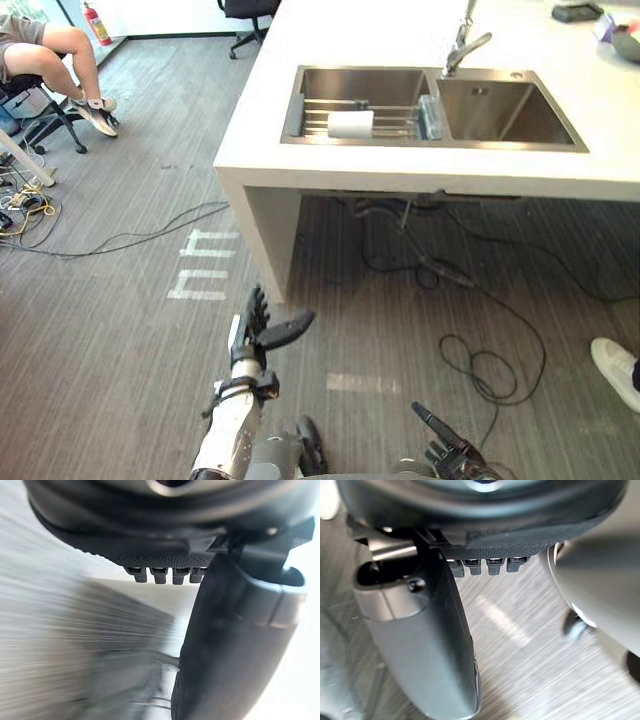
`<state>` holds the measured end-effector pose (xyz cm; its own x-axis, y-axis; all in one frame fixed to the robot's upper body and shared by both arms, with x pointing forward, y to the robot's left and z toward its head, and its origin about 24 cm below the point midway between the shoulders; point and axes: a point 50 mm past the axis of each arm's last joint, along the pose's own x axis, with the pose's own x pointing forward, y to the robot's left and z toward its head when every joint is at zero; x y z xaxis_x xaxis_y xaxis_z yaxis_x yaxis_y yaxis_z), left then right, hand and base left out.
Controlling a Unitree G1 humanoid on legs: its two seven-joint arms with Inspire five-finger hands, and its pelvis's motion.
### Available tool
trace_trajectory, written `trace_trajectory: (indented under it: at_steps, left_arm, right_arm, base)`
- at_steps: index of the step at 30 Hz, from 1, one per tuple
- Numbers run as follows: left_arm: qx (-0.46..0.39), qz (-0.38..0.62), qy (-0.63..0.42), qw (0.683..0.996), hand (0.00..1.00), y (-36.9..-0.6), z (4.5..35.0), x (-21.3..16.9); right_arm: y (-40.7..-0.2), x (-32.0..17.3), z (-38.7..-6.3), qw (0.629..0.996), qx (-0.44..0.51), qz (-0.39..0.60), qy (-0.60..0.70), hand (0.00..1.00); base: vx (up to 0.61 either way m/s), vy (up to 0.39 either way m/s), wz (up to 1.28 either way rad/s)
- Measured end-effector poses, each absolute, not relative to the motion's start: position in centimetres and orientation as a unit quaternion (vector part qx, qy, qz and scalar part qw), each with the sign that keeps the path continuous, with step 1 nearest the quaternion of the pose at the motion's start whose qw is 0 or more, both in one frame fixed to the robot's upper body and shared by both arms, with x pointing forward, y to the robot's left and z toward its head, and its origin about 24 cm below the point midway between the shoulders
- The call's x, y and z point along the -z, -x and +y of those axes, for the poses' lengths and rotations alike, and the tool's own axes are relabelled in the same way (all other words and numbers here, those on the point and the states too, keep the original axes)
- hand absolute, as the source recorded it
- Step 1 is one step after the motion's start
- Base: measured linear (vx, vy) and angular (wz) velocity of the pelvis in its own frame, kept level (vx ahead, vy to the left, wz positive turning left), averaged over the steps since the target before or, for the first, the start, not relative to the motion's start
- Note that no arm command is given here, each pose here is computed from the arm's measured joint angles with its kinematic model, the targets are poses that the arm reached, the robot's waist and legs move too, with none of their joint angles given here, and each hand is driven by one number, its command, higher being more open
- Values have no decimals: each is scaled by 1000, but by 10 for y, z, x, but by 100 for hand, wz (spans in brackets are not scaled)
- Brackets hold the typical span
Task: Walk over to the sink, pick up the cup, carry it to the dishwasher, place the cup inside the dishwasher, then close the dishwasher door
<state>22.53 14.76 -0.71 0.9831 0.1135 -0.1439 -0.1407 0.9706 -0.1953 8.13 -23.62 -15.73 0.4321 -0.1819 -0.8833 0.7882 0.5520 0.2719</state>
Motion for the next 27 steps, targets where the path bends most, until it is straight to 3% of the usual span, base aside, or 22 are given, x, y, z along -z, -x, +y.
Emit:
trace_trajectory:
  at_steps: [7, 11, 15, 19, 24, 27]
  left_arm:
    - [-62, -94, 106, 988, 100, -240, 159, -58]
    - [-73, -129, 90, 985, 100, -239, 179, -71]
    - [-62, -181, 118, 974, 100, -235, 166, -95]
    - [-50, -198, 123, 971, 100, -243, 160, -107]
    - [-85, -202, 134, 966, 100, -241, 175, -108]
    - [-70, -193, 160, 966, 100, -242, 173, -108]
  right_arm:
    - [-69, 152, -258, 765, 372, 382, -360, 100]
    - [-33, 164, -241, 713, 398, 425, -392, 100]
    - [-14, 168, -239, 680, 421, 430, -419, 100]
    - [-5, 168, -235, 678, 418, 430, -426, 100]
    - [4, 169, -231, 682, 395, 461, -409, 100]
    - [9, 166, -244, 679, 407, 466, -395, 100]
  base:
    - [248, -118, 62]
    - [314, -379, 63]
    - [256, -356, -2]
    - [143, -139, -13]
    - [144, -38, -21]
    - [301, -80, -8]
